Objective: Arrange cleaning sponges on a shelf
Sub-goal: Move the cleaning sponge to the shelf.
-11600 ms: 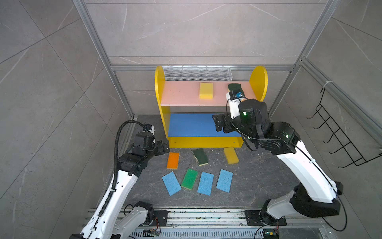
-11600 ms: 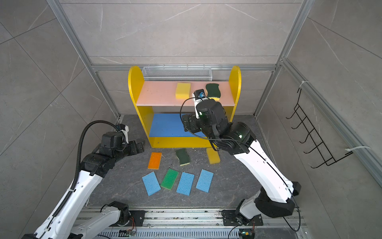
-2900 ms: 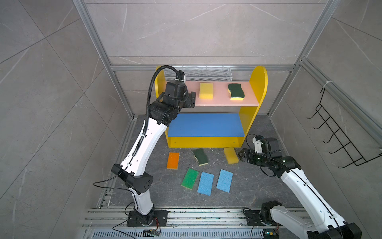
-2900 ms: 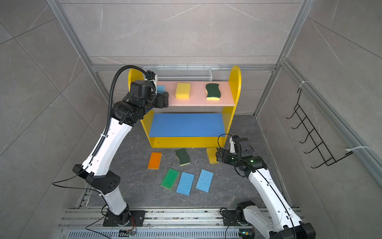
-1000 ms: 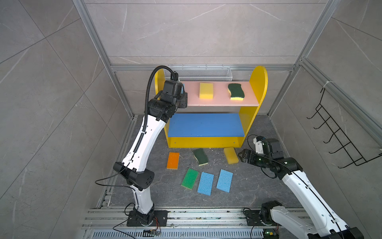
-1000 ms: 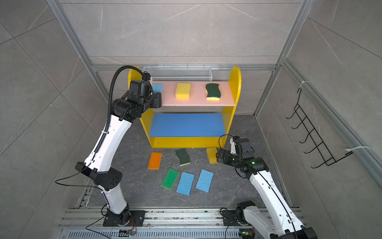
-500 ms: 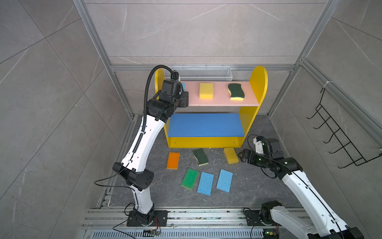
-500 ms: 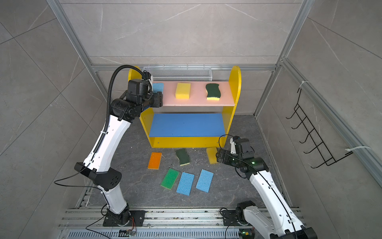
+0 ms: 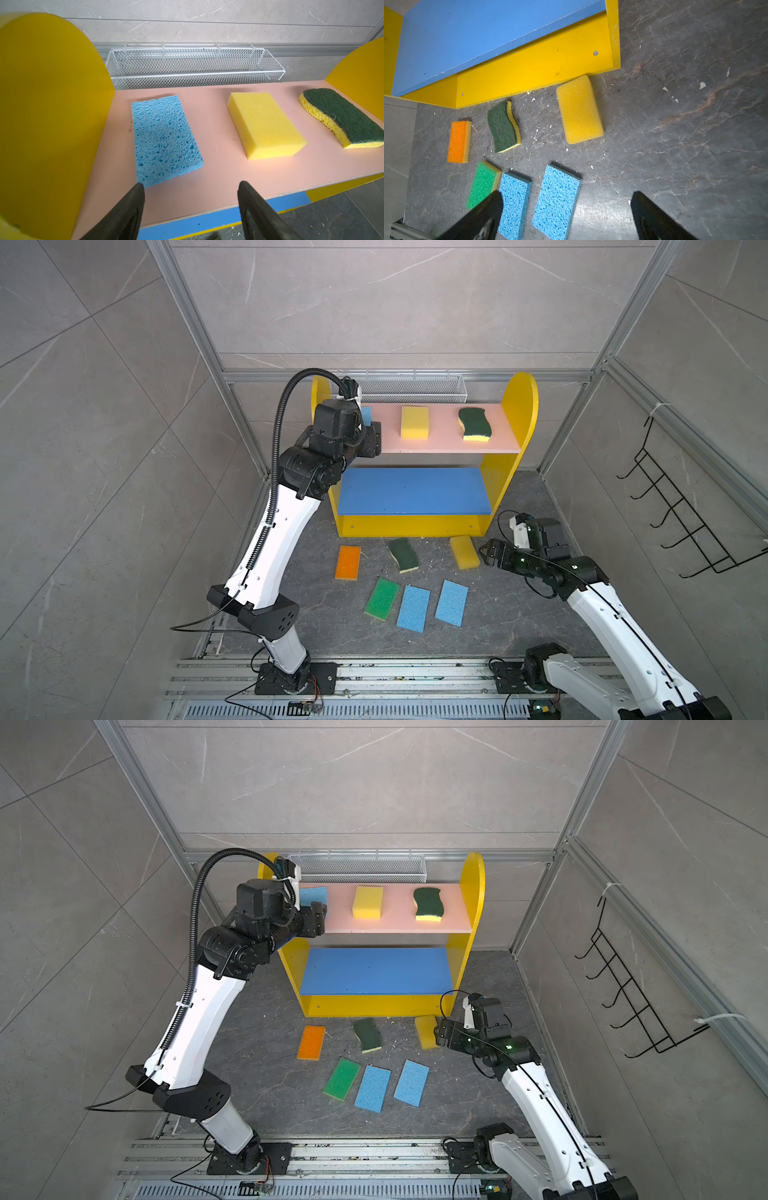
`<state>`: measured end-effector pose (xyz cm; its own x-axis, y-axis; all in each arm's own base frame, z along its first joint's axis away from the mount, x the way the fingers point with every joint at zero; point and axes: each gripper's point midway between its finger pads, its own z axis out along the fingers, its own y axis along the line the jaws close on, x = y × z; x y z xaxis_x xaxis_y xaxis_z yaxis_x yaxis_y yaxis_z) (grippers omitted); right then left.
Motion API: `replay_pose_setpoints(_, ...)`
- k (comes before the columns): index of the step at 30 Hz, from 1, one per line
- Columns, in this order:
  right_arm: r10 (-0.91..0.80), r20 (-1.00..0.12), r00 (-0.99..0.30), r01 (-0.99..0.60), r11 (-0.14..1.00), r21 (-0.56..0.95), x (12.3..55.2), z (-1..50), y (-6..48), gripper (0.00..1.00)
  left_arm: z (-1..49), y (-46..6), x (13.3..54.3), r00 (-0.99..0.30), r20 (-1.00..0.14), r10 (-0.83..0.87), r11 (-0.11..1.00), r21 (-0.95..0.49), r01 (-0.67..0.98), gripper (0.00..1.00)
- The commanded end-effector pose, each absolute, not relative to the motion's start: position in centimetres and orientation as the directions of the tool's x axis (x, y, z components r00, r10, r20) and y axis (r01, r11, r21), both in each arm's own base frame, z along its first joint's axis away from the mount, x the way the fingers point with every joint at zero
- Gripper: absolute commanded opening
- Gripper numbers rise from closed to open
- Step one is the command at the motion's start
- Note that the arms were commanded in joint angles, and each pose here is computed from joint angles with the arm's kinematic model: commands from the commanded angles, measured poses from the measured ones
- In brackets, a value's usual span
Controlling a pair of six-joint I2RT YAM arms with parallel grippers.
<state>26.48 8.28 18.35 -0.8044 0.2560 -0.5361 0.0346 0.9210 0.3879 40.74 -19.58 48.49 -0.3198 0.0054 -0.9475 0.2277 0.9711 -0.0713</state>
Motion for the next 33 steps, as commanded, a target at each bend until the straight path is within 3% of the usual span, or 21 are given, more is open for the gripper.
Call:
replay_pose_setpoints(1, 0.27, -0.529, -0.804, 0.041, 0.914, 0.404, 26.4, 18.9, 8.4, 0.98, 49.1, -19.0, 40.8, -0.293, -0.956, 0.022, 0.977, -0.042, 0.209, 0.73)
replay_pose_setpoints(15, 0.268, -0.536, -0.801, 0.037, 0.915, 0.401, 26.4, 19.2, 8.3, 0.98, 45.2, -18.1, 43.6, -0.391, -0.92, 0.026, 0.988, -0.035, 0.148, 0.72)
replay_pose_setpoints(33, 0.264, -0.529, -0.807, 0.036, 0.915, 0.402, 26.6, 18.9, 8.5, 0.98, 44.5, -16.4, 43.9, -0.405, -0.914, 0.008, 0.996, -0.03, 0.089, 0.72)
